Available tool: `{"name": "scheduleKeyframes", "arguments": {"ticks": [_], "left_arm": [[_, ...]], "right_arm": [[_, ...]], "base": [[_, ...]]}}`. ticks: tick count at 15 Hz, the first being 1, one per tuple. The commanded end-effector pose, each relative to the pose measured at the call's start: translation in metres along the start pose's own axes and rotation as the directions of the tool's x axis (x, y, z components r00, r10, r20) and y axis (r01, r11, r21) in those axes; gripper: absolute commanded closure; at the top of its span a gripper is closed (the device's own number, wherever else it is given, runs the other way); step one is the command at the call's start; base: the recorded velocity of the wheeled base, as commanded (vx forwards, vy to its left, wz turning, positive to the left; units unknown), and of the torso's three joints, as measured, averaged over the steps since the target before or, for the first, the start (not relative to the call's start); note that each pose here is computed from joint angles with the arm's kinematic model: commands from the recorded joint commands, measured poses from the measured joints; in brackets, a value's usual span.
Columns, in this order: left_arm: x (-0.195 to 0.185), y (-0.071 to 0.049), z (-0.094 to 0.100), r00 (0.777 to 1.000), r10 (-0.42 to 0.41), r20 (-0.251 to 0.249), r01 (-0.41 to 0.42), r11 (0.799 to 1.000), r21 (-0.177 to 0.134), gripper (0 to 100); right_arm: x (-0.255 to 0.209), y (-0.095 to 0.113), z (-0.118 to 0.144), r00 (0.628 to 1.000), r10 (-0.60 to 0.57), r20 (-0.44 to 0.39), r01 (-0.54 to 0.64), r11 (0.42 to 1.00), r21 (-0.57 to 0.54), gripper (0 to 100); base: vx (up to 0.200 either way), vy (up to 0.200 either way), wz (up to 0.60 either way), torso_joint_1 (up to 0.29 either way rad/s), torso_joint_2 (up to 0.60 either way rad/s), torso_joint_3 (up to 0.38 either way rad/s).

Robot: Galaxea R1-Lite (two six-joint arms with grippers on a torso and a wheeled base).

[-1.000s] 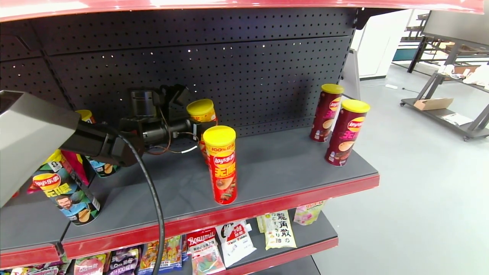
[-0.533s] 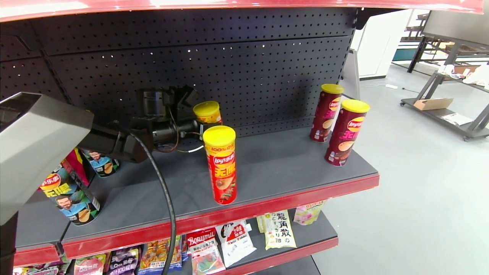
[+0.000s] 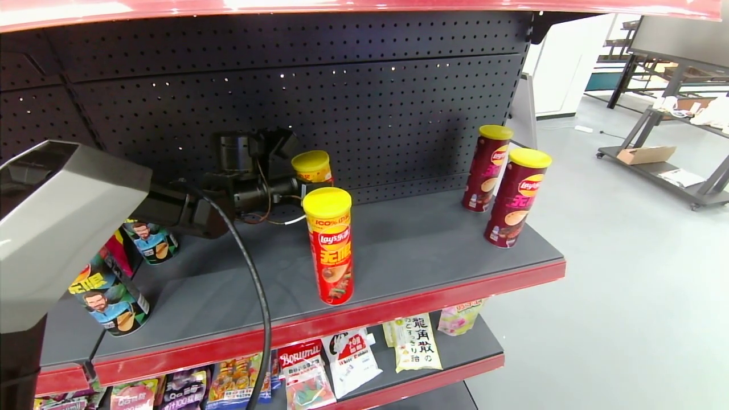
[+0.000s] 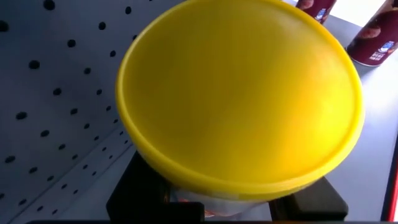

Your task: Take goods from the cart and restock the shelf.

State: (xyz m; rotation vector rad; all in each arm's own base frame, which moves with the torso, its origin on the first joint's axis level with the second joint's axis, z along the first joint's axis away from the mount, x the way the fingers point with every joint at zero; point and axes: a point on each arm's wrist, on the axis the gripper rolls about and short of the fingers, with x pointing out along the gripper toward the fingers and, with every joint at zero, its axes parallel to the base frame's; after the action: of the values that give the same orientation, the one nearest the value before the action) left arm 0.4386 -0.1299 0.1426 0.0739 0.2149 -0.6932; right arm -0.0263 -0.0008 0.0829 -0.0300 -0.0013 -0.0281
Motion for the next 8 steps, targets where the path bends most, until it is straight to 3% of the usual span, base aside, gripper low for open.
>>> {"name": "scheduleKeyframes", "arguments": {"ticks": [1,8], "left_arm": [[0.0036,0.0011,-0.0023,1.0,-0.001,-0.007,0.001,1.0,-0.002,100],[0.0065,-0.0035,-0.0053,0.999,-0.021,-0.027,0.021,1.0,-0.01,100]], "right_arm": [[0.0001,0.0,0.0002,1.0,0.0,0.0,0.0,1.0,-0.001,0],[0.0001,0.0,0.0,1.0,0.001,-0.002,-0.001,1.0,-0.001,0]], "base": [[0.0,0.0,0.0,0.0,0.0,0.0],[0.0,0.0,0.0,0.0,0.0,0.0]]}}
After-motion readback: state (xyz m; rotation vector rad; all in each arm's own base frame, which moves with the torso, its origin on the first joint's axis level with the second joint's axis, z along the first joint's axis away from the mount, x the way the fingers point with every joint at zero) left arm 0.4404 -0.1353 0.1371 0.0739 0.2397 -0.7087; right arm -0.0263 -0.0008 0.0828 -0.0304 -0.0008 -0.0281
